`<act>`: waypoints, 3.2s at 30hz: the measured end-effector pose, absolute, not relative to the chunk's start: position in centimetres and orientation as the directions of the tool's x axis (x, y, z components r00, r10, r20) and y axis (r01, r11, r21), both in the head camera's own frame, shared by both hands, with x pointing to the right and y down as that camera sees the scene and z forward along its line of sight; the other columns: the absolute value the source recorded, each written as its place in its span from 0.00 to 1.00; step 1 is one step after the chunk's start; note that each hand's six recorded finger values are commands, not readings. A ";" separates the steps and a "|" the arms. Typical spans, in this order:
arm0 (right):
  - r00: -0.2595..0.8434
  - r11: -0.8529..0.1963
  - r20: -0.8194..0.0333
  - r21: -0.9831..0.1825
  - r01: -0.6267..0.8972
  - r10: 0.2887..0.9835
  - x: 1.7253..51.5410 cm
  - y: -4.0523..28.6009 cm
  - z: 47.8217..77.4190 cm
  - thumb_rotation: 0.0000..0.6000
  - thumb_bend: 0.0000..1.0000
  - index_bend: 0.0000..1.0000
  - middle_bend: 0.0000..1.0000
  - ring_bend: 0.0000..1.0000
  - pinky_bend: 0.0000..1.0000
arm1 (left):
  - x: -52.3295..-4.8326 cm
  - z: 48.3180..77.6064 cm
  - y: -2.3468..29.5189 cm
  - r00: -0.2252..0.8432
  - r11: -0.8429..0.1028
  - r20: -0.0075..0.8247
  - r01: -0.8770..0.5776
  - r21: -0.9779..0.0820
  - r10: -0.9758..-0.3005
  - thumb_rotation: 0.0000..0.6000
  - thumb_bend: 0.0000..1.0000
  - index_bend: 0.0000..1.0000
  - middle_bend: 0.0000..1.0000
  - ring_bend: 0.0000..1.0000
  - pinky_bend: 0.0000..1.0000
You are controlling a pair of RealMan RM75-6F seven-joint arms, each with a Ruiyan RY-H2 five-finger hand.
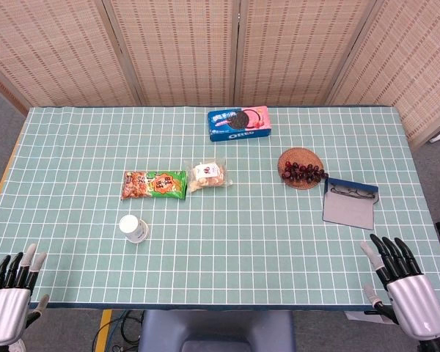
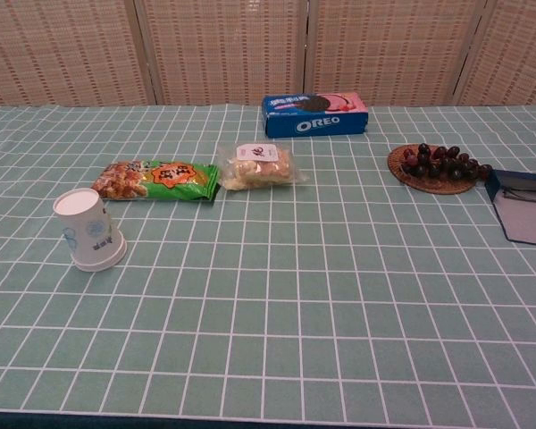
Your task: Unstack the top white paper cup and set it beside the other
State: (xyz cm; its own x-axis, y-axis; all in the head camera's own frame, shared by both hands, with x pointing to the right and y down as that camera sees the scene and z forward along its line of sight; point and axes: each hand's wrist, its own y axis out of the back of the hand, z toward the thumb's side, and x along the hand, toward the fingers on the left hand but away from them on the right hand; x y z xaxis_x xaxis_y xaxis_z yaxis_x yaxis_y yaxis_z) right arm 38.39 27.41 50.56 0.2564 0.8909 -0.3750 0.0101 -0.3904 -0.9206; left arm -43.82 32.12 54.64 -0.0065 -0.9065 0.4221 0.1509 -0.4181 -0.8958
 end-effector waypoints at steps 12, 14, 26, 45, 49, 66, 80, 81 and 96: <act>0.231 -0.383 -0.371 -0.924 0.009 0.899 38.9 27.6 50.2 1.00 0.34 0.05 0.00 0.00 0.00 | -43.4 54.8 31.7 0.021 -0.419 0.425 0.135 -0.898 -0.905 1.00 0.30 0.09 0.00 0.00 0.00; 0.225 -0.385 -0.373 -0.923 0.008 0.900 39.1 27.6 50.3 1.00 0.34 0.05 0.00 0.00 0.00 | -43.3 54.9 31.5 0.028 -0.419 0.426 0.133 -0.898 -0.904 1.00 0.29 0.10 0.00 0.00 0.00; 0.244 -0.372 -0.352 -0.928 0.038 0.904 38.8 26.4 50.3 1.00 0.34 0.05 0.00 0.00 0.00 | -42.2 54.4 29.5 0.029 -0.428 0.432 0.092 -0.899 -0.901 1.00 0.30 0.12 0.00 0.00 0.00; 0.221 -0.419 -0.395 -0.905 0.074 0.892 39.6 24.2 51.7 1.00 0.34 0.05 0.00 0.00 0.00 | -35.6 56.2 20.2 0.122 -0.581 0.591 0.111 -0.806 -0.797 1.00 0.30 0.21 0.00 0.00 0.00; 0.211 -0.428 -0.403 -0.900 0.087 0.890 39.9 23.8 51.8 1.00 0.34 0.05 0.00 0.00 0.00 | -34.3 57.3 18.3 0.135 -0.614 0.627 0.127 -0.779 -0.767 1.00 0.30 0.21 0.00 0.00 0.00; 0.187 -0.444 -0.420 -0.889 0.108 0.888 40.9 22.8 52.1 1.00 0.34 0.05 0.00 0.00 0.00 | -28.3 61.6 14.4 0.191 -0.690 0.710 0.169 -0.704 -0.678 1.00 0.29 0.21 0.00 0.00 0.00; 0.178 -0.439 -0.417 -0.891 0.111 0.891 41.2 22.7 52.1 1.00 0.34 0.05 0.00 0.00 0.00 | -29.1 63.7 13.8 0.160 -0.714 0.732 0.163 -0.681 -0.662 1.00 0.29 0.22 0.00 0.00 0.00; 0.178 -0.442 -0.420 -0.890 0.110 0.890 41.2 22.7 52.1 1.00 0.34 0.05 0.00 0.00 0.00 | -29.2 63.8 13.8 0.159 -0.714 0.733 0.162 -0.681 -0.662 1.00 0.29 0.22 0.00 0.00 0.00; 0.190 -0.449 -0.426 -0.888 0.100 0.885 40.8 23.1 52.2 1.00 0.34 0.05 0.00 0.00 0.00 | -30.2 64.1 14.5 0.147 -0.723 0.736 0.138 -0.677 -0.661 1.00 0.29 0.23 0.00 0.00 0.00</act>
State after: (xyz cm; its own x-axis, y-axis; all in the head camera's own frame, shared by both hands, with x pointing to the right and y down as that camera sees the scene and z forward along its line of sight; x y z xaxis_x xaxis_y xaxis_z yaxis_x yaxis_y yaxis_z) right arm 40.80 23.08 52.22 0.1896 0.8848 -0.4256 0.1003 -0.4487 -0.8881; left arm -30.23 14.51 64.11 0.1467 -0.6610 0.7359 0.1377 -0.7231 -0.6769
